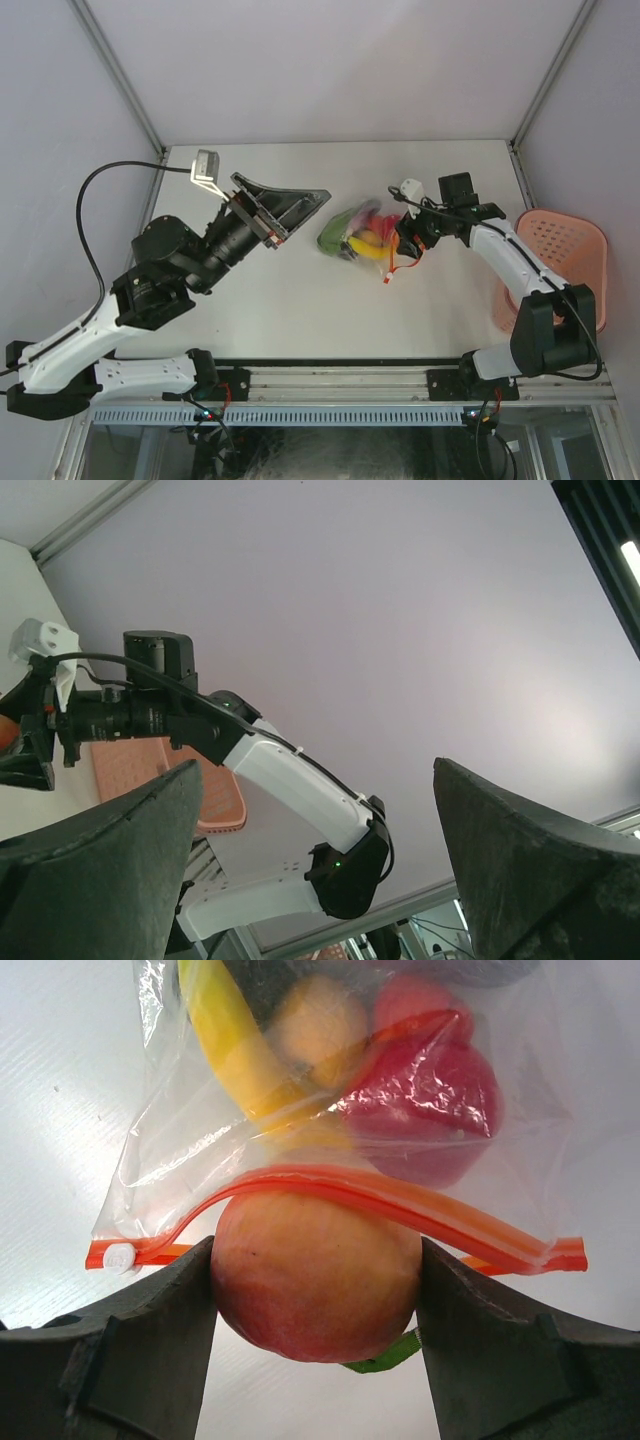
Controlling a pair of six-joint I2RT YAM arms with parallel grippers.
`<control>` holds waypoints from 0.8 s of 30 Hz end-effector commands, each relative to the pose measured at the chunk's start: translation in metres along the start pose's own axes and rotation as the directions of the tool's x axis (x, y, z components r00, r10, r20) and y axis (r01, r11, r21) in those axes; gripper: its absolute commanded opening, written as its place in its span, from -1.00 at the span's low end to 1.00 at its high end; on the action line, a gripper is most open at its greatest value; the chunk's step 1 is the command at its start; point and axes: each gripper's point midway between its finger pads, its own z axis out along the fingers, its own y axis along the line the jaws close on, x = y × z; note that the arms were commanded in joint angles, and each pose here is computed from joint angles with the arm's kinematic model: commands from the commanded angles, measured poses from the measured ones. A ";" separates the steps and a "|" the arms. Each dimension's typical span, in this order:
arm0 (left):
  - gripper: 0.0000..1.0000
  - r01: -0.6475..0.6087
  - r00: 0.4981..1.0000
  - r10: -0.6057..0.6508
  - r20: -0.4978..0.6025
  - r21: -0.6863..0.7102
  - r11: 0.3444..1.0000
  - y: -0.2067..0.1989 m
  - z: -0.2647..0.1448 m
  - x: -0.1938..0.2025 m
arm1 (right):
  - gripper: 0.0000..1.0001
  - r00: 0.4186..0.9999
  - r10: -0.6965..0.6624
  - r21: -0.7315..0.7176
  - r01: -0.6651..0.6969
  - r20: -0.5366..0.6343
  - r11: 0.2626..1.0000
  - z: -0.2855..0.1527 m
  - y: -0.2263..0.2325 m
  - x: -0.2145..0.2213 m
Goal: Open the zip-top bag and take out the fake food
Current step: Pick up the fake fruit from the zipper food storage bag.
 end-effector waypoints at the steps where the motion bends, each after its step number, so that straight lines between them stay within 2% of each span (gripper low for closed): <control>1: 1.00 -0.020 0.999 0.020 0.041 0.012 1.000 0.002 -0.002 -0.007 | -0.75 0.998 -0.036 0.013 0.036 0.059 0.999 -0.013 0.000 -0.014; 10: 1.00 -0.057 0.992 0.058 0.109 -0.015 0.998 -0.009 -0.002 -0.030 | -0.74 0.996 -0.024 0.017 0.023 0.083 1.000 -0.021 0.000 -0.016; 20: 1.00 -0.086 0.993 0.088 0.079 -0.024 0.996 -0.011 0.004 -0.026 | -0.74 0.993 -0.012 0.019 0.010 0.117 1.000 -0.032 -0.001 -0.020; 24: 1.00 -0.169 0.984 0.170 0.057 -0.019 0.985 -0.012 0.009 -0.022 | -0.74 0.989 -0.013 0.032 0.009 0.149 0.999 -0.042 -0.002 -0.025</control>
